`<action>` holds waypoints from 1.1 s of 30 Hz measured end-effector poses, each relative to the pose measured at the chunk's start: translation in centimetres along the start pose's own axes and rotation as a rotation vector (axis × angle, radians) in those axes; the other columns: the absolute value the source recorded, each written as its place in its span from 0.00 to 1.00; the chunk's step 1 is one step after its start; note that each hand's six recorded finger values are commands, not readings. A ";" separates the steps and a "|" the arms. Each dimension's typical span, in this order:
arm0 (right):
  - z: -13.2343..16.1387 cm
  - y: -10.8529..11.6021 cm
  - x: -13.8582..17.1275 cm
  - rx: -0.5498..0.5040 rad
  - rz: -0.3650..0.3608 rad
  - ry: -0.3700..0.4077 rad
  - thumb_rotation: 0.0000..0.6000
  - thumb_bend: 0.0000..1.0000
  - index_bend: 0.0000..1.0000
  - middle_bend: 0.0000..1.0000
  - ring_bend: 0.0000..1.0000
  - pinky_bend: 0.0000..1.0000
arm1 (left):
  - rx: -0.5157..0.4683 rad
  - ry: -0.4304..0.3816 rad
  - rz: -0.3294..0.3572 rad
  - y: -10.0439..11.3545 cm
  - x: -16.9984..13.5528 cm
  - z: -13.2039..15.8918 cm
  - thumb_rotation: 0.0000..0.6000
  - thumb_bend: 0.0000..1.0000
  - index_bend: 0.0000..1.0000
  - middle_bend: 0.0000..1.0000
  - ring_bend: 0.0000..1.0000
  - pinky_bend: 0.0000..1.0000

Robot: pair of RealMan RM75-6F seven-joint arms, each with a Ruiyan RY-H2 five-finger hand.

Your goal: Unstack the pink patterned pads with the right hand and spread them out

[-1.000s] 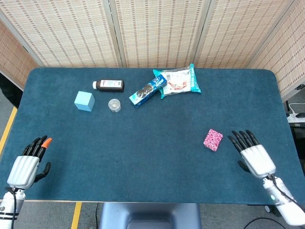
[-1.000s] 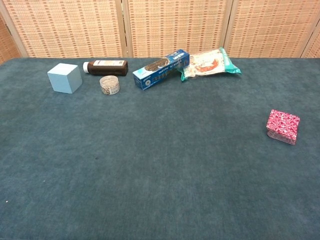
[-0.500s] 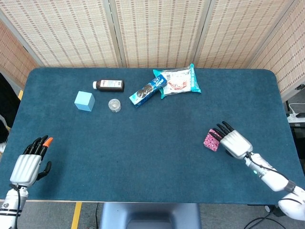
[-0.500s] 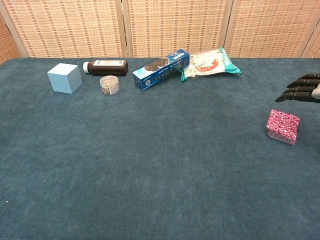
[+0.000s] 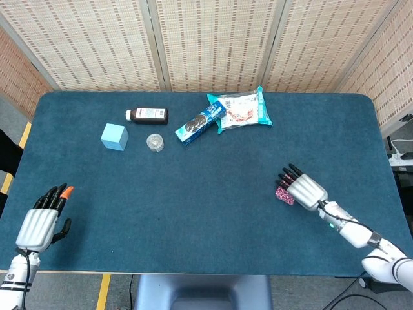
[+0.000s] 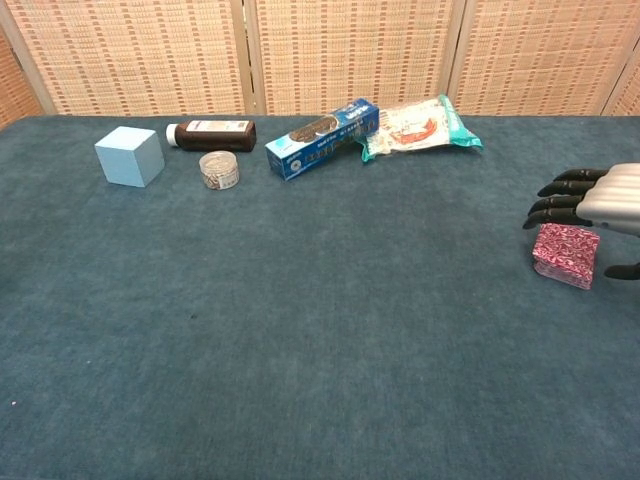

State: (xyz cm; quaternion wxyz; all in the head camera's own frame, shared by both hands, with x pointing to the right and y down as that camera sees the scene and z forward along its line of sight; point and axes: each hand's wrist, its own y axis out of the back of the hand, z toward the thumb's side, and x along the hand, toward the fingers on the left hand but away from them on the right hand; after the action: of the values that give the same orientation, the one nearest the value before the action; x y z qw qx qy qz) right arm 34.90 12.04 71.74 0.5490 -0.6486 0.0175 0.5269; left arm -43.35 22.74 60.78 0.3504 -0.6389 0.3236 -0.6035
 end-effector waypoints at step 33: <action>0.5 -0.4 -1.3 -0.002 -0.011 -0.013 1.00 0.21 0.38 0.28 0.03 0.00 | 0.002 0.004 -0.003 -0.1 -0.1 -0.1 1.00 0.48 0.00 0.00 0.00 0.18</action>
State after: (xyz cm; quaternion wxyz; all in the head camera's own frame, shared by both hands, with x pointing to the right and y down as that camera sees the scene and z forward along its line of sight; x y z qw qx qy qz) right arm 34.24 11.84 73.06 0.5513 -0.6459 0.0101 0.5281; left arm -43.47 22.86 60.80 0.3495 -0.6378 0.3227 -0.6057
